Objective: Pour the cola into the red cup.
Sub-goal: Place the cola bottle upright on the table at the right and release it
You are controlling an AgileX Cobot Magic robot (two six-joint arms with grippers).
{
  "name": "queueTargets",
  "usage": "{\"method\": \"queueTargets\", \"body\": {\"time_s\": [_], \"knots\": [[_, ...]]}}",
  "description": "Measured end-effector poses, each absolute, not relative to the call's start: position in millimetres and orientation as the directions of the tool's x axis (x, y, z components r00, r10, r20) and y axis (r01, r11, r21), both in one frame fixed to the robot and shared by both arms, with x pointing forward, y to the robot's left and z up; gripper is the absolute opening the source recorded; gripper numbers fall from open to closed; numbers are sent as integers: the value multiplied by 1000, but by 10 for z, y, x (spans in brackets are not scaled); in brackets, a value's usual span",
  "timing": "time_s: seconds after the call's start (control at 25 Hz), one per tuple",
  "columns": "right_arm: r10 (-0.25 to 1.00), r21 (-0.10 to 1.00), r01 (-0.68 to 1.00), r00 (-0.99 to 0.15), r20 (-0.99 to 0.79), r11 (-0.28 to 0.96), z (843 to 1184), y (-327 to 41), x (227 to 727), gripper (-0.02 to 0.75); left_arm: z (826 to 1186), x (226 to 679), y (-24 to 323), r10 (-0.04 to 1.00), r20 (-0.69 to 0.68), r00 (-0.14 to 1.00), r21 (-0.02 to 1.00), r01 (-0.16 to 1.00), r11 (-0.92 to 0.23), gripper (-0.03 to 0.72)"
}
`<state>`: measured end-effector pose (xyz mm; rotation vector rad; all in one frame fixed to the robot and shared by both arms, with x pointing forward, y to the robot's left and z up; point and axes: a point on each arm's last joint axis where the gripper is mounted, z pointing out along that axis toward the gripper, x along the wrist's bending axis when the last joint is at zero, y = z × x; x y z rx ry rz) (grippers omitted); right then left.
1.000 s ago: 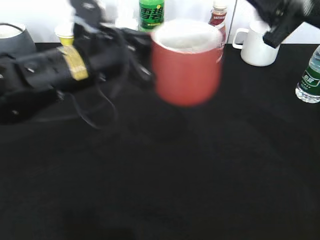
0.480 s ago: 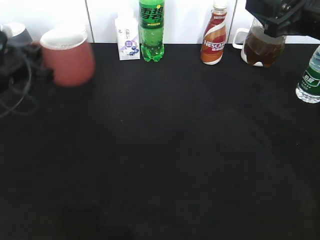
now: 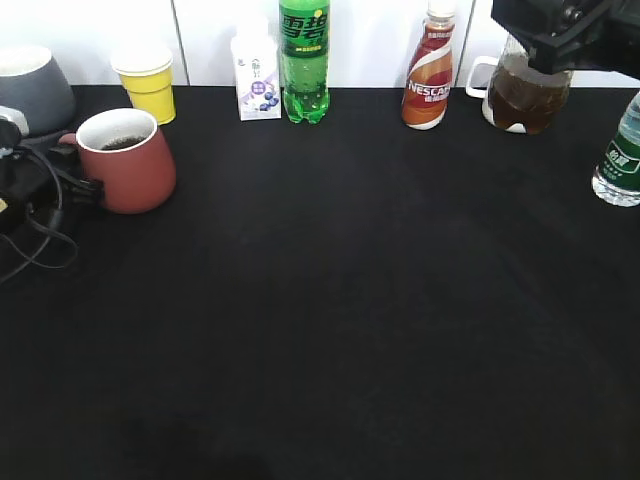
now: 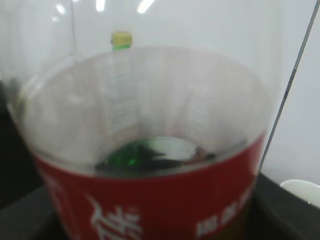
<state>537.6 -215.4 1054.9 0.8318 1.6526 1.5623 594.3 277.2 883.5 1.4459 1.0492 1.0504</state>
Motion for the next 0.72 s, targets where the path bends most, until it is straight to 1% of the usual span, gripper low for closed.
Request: {"method": "queueTargets", "body": {"time_s": [0.04, 0.12, 0.24, 0.28, 0.36, 0.44, 0.52, 0.6, 0.72], "knots": [[836, 998, -15, -545, -62, 64, 10549, -2154, 5376, 493, 8861, 5930, 2767, 966, 84, 246, 991, 81, -106, 313], [836, 998, -15, -545, -62, 64, 10549, -2154, 5376, 493, 8907, 5795, 2768, 966, 78, 248, 990, 97, -105, 344], [855, 1000, 20, -518, -9, 23, 10482, -2171, 5433, 493, 8970, 5523, 2776, 967, 70, 246, 984, 140, -107, 347], [864, 999, 41, -502, 26, -6, 10417, -2179, 5481, 493, 8998, 5442, 2775, 966, 66, 249, 982, 157, -107, 349], [878, 998, 47, -475, 52, -34, 10197, -2182, 5622, 493, 9148, 5277, 2753, 964, 58, 260, 985, 142, -98, 349], [887, 998, 33, -458, 62, -52, 9903, -2177, 5770, 493, 9396, 5064, 2659, 953, 71, 294, 993, 73, -96, 349], [894, 997, 63, -443, 60, -36, 9613, -2167, 5916, 493, 9630, 4891, 2527, 936, 91, 341, 995, 1, -98, 349], [894, 997, 76, -444, 57, -25, 9439, -2144, 6060, 493, 9779, 4787, 2424, 917, 117, 380, 992, -4, -125, 349], [895, 995, 94, -442, 64, -24, 9294, -2132, 6142, 493, 9931, 4705, 2428, 915, 142, 378, 989, -26, -143, 349]]}}
